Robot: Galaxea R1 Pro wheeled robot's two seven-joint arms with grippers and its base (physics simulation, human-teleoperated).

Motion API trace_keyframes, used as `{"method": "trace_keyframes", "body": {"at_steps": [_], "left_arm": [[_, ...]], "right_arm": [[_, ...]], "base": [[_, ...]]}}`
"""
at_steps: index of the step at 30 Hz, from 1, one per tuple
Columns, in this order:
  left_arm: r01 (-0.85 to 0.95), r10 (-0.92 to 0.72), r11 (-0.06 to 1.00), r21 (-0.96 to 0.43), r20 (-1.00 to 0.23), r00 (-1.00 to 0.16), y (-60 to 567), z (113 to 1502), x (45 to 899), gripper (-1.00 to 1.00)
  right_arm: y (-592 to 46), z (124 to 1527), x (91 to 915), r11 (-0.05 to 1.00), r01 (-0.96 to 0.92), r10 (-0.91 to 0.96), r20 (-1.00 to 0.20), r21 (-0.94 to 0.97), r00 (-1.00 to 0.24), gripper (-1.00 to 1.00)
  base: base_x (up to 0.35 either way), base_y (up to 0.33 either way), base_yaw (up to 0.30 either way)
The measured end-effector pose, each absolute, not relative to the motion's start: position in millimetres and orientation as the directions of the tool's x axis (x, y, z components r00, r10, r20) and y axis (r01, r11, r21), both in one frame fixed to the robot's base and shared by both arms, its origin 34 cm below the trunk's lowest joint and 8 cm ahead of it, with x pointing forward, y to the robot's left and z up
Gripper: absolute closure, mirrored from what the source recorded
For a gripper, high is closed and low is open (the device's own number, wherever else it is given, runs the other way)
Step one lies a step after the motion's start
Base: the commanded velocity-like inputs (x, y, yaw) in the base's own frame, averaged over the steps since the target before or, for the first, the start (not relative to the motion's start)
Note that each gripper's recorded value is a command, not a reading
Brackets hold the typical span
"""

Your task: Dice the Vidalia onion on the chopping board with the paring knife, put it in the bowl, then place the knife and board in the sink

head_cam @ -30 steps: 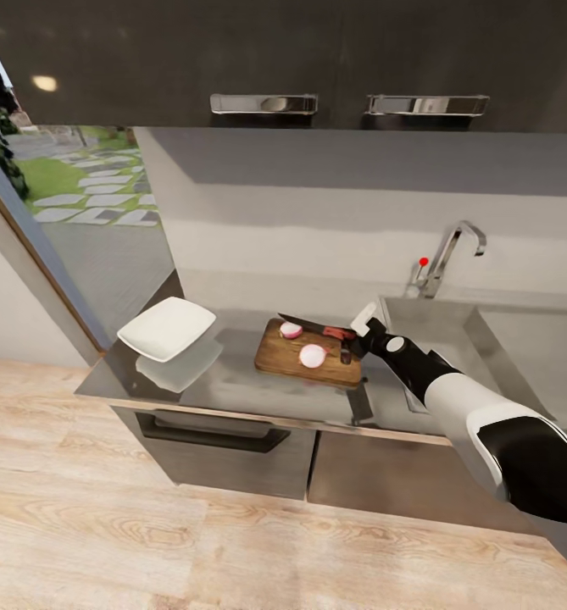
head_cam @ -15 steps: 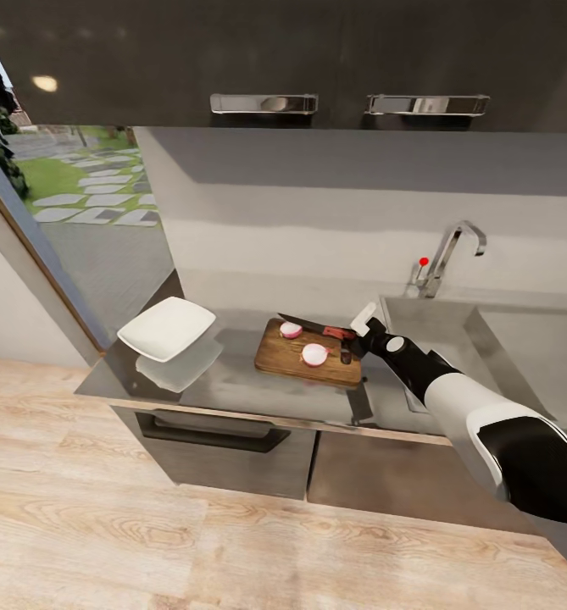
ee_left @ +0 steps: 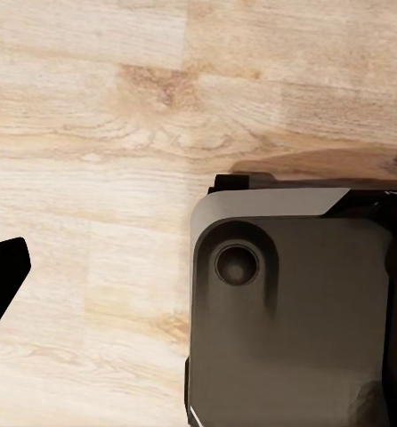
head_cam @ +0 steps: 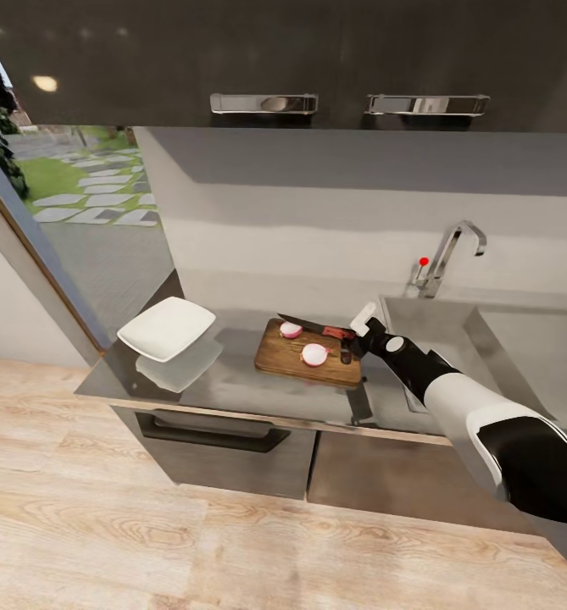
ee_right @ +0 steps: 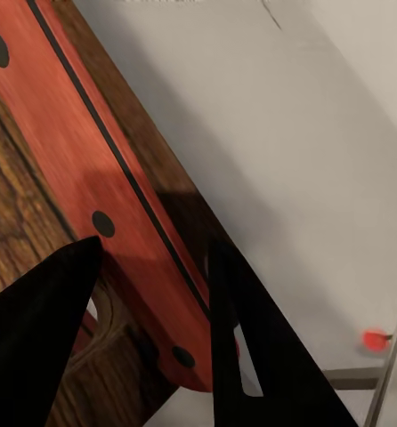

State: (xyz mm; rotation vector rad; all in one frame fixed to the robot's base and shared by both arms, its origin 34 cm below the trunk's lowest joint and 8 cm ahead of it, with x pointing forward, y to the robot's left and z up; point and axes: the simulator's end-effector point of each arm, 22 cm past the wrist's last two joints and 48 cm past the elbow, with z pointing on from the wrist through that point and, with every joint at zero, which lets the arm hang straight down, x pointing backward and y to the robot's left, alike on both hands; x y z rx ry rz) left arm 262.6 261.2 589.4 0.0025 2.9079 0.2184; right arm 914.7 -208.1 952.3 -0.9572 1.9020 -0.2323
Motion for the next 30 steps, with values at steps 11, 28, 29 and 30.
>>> {"method": "trace_keyframes", "body": {"at_steps": [11,28,29,30], "left_arm": [[-0.015,0.018,0.989,0.148,-0.223,-0.975,261,589,263,-1.0],[-0.015,0.018,0.989,0.148,-0.223,-0.975,261,589,263,-1.0],[-0.015,0.018,0.989,0.148,-0.223,-0.975,261,589,263,-1.0],[-0.015,0.018,0.989,0.148,-0.223,-0.975,261,589,263,-1.0]], "right_arm": [[-207,953,915,0.675,-0.521,-0.701,-0.674,-0.523,-0.232,1.0],[-196,952,914,0.625,-0.546,-0.743,-0.639,-0.557,-0.198,1.0],[-196,952,914,0.625,-0.546,-0.743,-0.639,-0.557,-0.198,1.0],[-196,952,914,0.626,-0.546,-0.743,-0.64,-0.557,-0.198,1.0]], "base": [[0.0,0.0,0.0],[0.0,0.0,0.0],[0.0,0.0,0.0],[0.0,0.0,0.0]]}}
